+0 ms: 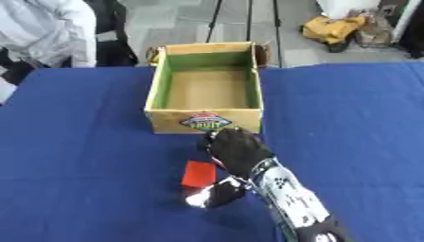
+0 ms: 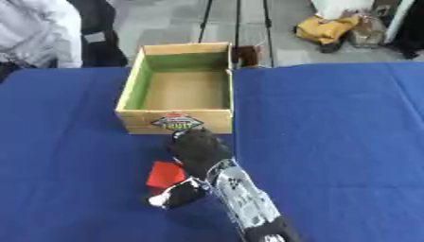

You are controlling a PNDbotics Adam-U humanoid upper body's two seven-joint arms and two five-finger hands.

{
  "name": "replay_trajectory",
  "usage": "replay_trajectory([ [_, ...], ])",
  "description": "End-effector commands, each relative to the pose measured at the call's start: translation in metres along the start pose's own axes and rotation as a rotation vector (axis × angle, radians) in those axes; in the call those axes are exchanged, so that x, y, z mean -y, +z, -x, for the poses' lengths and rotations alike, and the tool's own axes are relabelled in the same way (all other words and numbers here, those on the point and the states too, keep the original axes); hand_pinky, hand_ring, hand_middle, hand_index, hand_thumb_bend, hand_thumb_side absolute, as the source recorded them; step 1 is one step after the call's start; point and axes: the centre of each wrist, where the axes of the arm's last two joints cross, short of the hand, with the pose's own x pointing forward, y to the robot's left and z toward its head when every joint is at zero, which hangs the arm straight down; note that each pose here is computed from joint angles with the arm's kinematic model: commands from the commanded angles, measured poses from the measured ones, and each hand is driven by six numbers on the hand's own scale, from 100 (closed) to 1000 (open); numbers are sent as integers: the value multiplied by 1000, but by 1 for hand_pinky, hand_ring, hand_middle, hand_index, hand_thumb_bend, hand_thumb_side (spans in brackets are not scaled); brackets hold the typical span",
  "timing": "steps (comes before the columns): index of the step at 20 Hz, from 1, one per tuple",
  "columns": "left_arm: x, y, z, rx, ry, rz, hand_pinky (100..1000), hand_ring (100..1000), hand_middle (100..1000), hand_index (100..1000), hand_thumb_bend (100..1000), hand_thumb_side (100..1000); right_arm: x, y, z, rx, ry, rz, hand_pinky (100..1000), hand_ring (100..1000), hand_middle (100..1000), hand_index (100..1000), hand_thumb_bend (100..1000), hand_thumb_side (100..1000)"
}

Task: Pick up objects on the table and place them in the box.

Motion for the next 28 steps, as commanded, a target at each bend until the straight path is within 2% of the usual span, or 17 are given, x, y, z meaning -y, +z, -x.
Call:
replay_trajectory([
  [1, -2, -4, -6, 29, -3, 4, 460, 578, 670, 934, 557, 984, 3, 1, 5, -5, -35, -7, 213, 459, 594, 787, 664, 868],
  [9, -1, -3, -6, 28, -2, 5, 460, 577, 670, 934, 559, 983, -5, 1, 9, -5, -130, -64, 186, 448, 580, 784, 649, 769],
  [20, 0, -3, -6, 28, -1, 5, 460, 577, 670, 934, 559, 982, -5, 2, 8, 17, -232, -45, 138, 427, 539, 765, 631, 759],
  [28, 0, -4, -6, 27, 0, 5, 460, 576, 670, 935, 559, 980, -4, 2, 6, 21, -255, -18, 110, 416, 524, 756, 624, 719],
])
